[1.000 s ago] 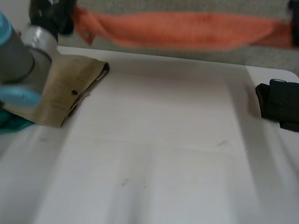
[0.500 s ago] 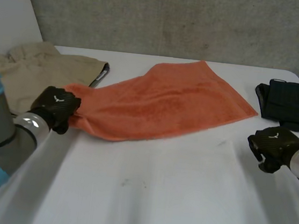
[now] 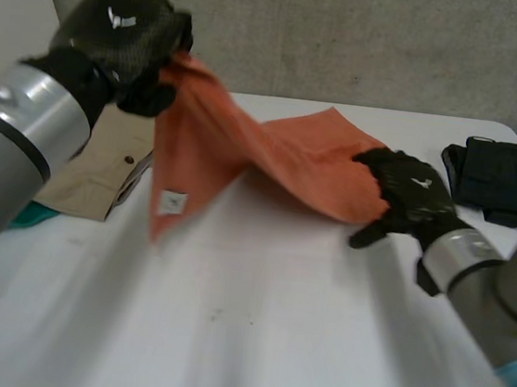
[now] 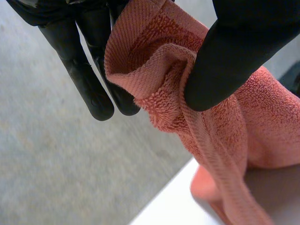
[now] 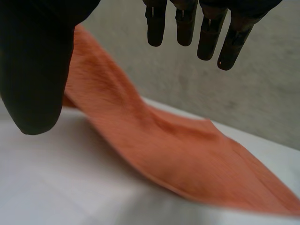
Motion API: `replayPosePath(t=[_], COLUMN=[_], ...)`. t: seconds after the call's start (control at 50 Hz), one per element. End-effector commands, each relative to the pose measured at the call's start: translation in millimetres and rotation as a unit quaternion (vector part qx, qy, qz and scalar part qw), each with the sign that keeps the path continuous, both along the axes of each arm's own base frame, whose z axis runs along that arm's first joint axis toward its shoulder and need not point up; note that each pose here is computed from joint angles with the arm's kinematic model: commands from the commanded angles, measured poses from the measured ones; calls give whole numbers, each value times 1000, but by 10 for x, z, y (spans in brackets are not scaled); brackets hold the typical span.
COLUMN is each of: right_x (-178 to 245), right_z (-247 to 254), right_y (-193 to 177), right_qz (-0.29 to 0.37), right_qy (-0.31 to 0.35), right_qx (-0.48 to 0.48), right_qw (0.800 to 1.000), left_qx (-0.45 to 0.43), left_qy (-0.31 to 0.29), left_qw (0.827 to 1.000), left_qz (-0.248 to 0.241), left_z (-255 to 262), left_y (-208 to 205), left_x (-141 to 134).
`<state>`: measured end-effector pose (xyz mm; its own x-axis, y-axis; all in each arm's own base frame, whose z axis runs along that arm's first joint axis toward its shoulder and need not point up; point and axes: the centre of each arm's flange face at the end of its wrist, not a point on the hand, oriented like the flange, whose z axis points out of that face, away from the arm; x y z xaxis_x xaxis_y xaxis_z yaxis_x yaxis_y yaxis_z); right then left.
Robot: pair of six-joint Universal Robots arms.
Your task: Fold the laundry.
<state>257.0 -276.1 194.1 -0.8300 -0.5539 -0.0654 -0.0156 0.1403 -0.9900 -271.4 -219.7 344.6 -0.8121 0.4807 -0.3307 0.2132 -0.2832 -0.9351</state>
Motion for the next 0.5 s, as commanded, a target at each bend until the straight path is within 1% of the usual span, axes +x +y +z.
replayPosePath(t=[0.02,0.06,0.08,0.16,0.22,0.28,0.32,0.34,0.38,0.42,0.5], right_x=[615,674,704,763,802,682,481,417,322,266,304], right_z=[-251,-315,-381,-547,-636,-766,-852,-887,-955,-1062,-1125], right_y=[106,44,-59,-266,-348,-577,-795,-848,-914,-927,-843], right_qz=[33,23,7,-22,-23,-41,-60,-62,-59,-31,16], right_qy=[-30,-28,-26,-14,-3,26,51,59,74,83,78], right_qx=[0,0,-1,-5,-8,-11,-9,-5,6,33,68], right_qw=[999,999,1000,1000,1000,999,997,996,995,995,994], left_qx=[-41,-47,-51,-70,-87,-102,-109,-118,-122,-126,-129], left_qy=[29,32,34,46,54,62,66,70,72,74,76], left_qw=[999,998,998,996,995,993,992,990,990,989,989], left_qz=[-18,-20,-20,-20,-18,-16,-15,-14,-13,-11,-8], left_z=[381,425,452,589,698,795,846,901,929,949,975], left_y=[170,194,210,298,364,424,462,503,520,532,523], left_x=[-48,-45,-36,14,68,117,143,170,189,205,224])
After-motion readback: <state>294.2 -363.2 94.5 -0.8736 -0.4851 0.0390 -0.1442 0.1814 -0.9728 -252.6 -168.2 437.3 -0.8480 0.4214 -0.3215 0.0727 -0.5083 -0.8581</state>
